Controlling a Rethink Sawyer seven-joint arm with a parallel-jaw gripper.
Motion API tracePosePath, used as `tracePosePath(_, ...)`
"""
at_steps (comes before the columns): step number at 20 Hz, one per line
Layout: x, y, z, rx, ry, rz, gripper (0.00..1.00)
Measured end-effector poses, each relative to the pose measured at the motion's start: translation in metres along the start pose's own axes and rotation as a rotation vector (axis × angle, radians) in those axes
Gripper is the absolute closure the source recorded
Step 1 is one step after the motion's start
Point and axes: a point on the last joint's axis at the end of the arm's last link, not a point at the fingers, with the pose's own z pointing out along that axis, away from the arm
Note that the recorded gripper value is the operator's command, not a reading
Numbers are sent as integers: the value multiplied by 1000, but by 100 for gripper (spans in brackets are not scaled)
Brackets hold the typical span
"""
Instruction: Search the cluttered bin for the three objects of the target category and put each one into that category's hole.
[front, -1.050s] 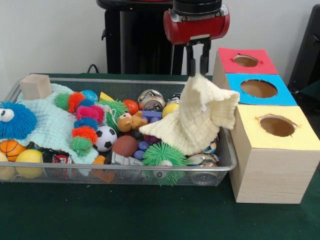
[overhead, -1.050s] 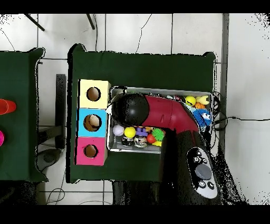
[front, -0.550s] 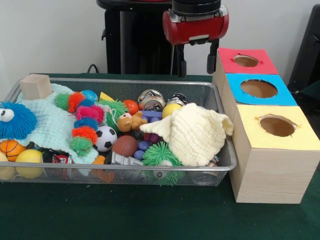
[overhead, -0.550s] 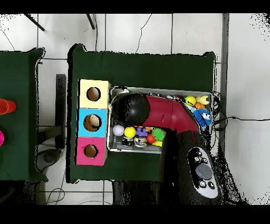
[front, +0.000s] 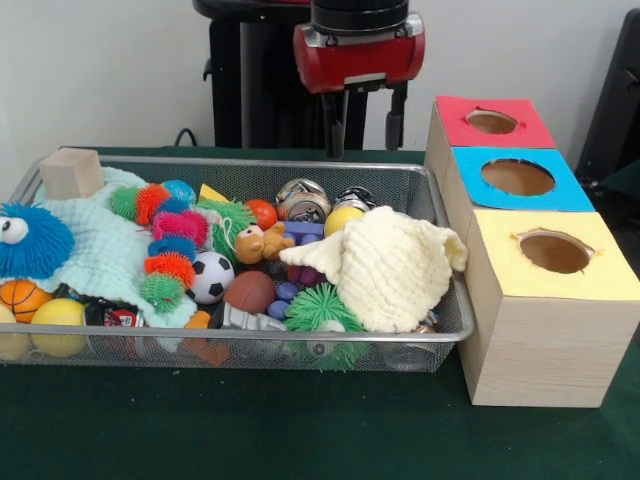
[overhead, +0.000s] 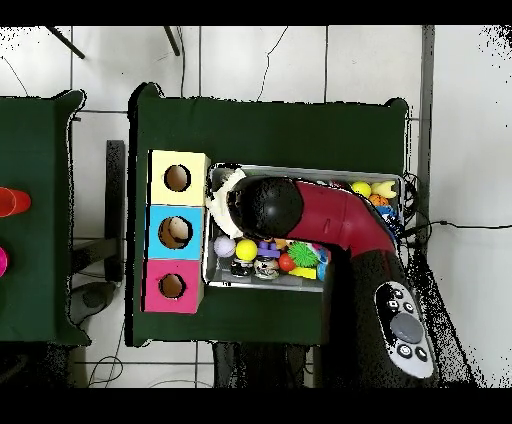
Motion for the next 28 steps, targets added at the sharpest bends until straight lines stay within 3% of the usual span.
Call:
tracePosePath(11,5,-59,13,-7,2,86,0)
tracePosePath(28,-13,-131,9,10,-49,168,0)
